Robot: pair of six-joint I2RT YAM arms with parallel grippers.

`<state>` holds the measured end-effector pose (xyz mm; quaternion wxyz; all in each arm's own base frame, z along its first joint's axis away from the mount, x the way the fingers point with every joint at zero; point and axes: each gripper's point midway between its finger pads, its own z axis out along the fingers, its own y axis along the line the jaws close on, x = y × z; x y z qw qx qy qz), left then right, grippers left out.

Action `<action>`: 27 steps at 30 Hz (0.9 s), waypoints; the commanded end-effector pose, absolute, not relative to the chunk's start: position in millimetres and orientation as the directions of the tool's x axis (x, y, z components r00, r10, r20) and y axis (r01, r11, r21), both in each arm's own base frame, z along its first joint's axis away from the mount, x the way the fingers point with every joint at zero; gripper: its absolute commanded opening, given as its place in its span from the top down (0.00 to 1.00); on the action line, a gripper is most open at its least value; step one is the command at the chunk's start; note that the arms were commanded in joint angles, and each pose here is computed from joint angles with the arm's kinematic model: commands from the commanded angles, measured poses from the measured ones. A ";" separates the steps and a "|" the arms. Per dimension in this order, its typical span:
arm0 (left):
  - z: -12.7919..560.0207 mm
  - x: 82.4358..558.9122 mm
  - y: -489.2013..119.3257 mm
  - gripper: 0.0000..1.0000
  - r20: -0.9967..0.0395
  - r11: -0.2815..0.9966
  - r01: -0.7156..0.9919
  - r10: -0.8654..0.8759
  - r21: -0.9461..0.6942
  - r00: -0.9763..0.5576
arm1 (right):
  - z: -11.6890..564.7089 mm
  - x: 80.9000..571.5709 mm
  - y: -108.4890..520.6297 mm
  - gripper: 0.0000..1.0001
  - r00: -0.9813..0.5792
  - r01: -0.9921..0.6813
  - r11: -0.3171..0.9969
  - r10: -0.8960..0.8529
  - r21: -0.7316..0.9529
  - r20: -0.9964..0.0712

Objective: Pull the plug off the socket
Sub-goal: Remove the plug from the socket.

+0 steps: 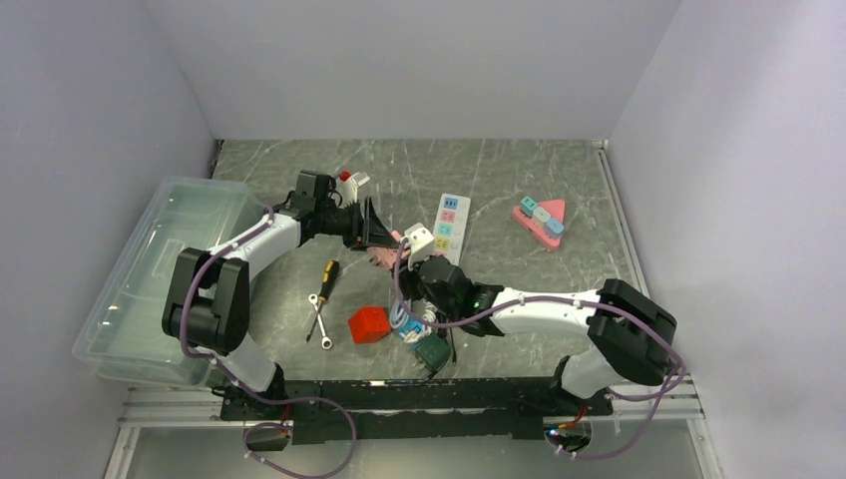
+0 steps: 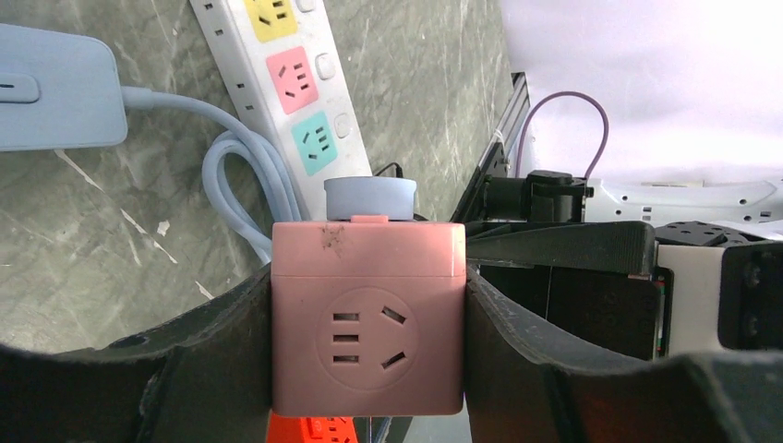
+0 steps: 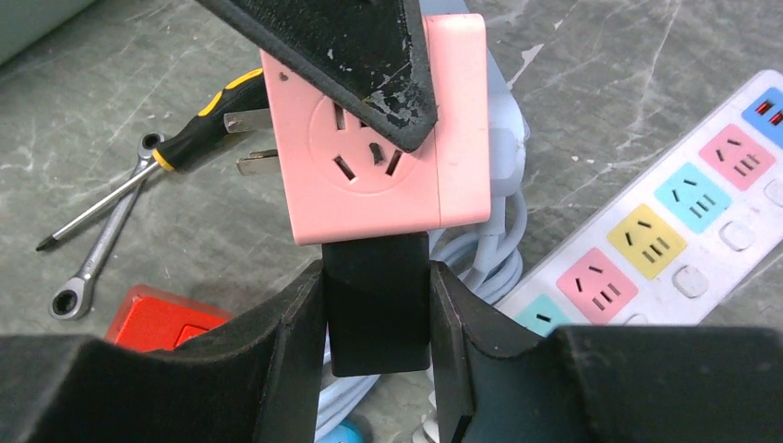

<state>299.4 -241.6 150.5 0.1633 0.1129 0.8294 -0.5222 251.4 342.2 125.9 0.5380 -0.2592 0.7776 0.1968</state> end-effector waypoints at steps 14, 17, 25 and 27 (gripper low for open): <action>159.3 336.0 -219.1 1.00 -0.527 0.530 0.421 -0.058 -0.736 -0.848 | 174.7 245.7 348.8 1.00 -0.076 -0.733 0.679 -0.147 -0.045 -0.986; 159.8 336.9 -217.9 1.00 -0.527 0.529 0.420 -0.062 -0.737 -0.847 | 179.3 218.3 360.5 1.00 0.028 -0.819 0.560 -0.180 -0.126 -0.983; 159.3 337.6 -216.2 1.00 -0.529 0.532 0.418 -0.068 -0.737 -0.846 | 169.4 224.7 355.6 1.00 -0.033 -0.777 0.620 -0.219 -0.113 -0.975; 160.2 338.3 -216.1 1.00 -0.533 0.532 0.419 -0.072 -0.736 -0.843 | 165.1 235.5 347.7 1.00 -0.098 -0.714 0.695 -0.216 -0.082 -0.972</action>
